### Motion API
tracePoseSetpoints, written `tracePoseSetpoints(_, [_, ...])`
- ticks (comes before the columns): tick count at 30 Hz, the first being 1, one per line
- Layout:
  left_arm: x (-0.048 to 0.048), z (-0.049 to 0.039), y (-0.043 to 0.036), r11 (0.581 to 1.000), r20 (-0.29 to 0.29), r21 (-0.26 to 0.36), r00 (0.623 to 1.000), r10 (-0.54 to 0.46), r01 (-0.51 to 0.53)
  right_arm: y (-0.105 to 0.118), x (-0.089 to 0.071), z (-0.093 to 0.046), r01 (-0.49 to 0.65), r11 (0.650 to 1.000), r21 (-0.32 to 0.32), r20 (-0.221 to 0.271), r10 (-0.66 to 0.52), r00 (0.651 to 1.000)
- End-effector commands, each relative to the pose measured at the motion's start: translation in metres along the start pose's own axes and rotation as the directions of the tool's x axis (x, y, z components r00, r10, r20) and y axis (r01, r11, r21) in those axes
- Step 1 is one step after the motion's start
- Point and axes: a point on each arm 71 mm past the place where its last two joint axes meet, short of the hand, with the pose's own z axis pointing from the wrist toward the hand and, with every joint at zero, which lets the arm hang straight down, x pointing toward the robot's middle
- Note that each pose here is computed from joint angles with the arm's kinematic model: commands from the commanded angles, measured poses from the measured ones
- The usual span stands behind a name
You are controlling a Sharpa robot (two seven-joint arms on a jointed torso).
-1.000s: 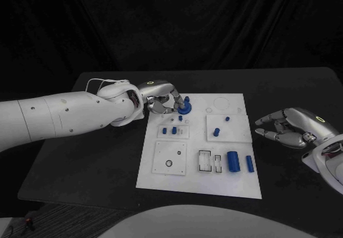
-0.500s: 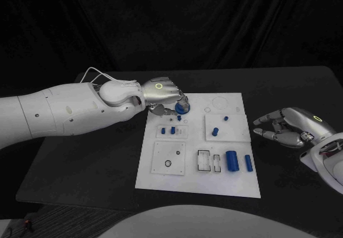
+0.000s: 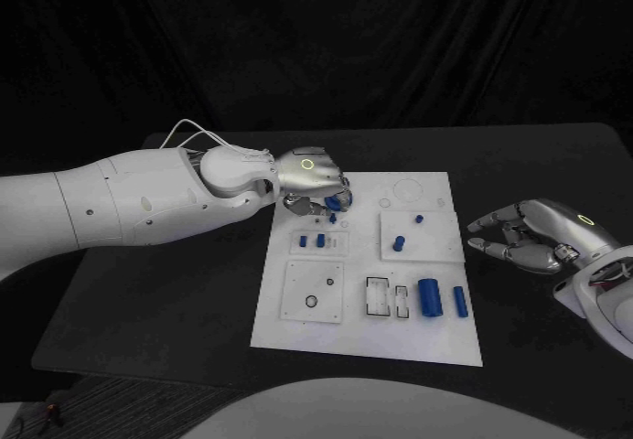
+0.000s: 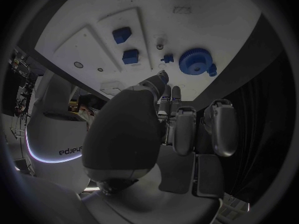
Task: Assemble the parts on the task board
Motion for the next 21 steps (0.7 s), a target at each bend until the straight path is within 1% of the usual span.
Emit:
tracePoseSetpoints(1, [0.0022,0.0033,-0.0011,1.0,-0.04,0.006,0.999,0.007,-0.007,0.001,0.001,-0.001,0.0,1.0,-0.004,-0.009,0.0,1.0])
tracePoseSetpoints(7, [0.0047,0.0074,-0.0012,1.0,-0.062,0.001,0.998,0.001,-0.001,0.001,0.002,-0.001,0.0,1.0,-0.006,-0.01,0.0,1.0])
tracePoseSetpoints(15, [0.0139,0.0109,-0.0015,1.0,-0.091,-0.012,0.996,-0.014,0.013,0.0,0.003,0.0,0.0,1.0,-0.007,-0.013,0.0,1.0])
tracePoseSetpoints(21, [0.0178,0.0124,-0.0023,1.0,-0.104,-0.013,0.994,-0.021,0.02,-0.001,0.004,-0.001,0.0,1.0,-0.005,-0.016,0.0,1.0])
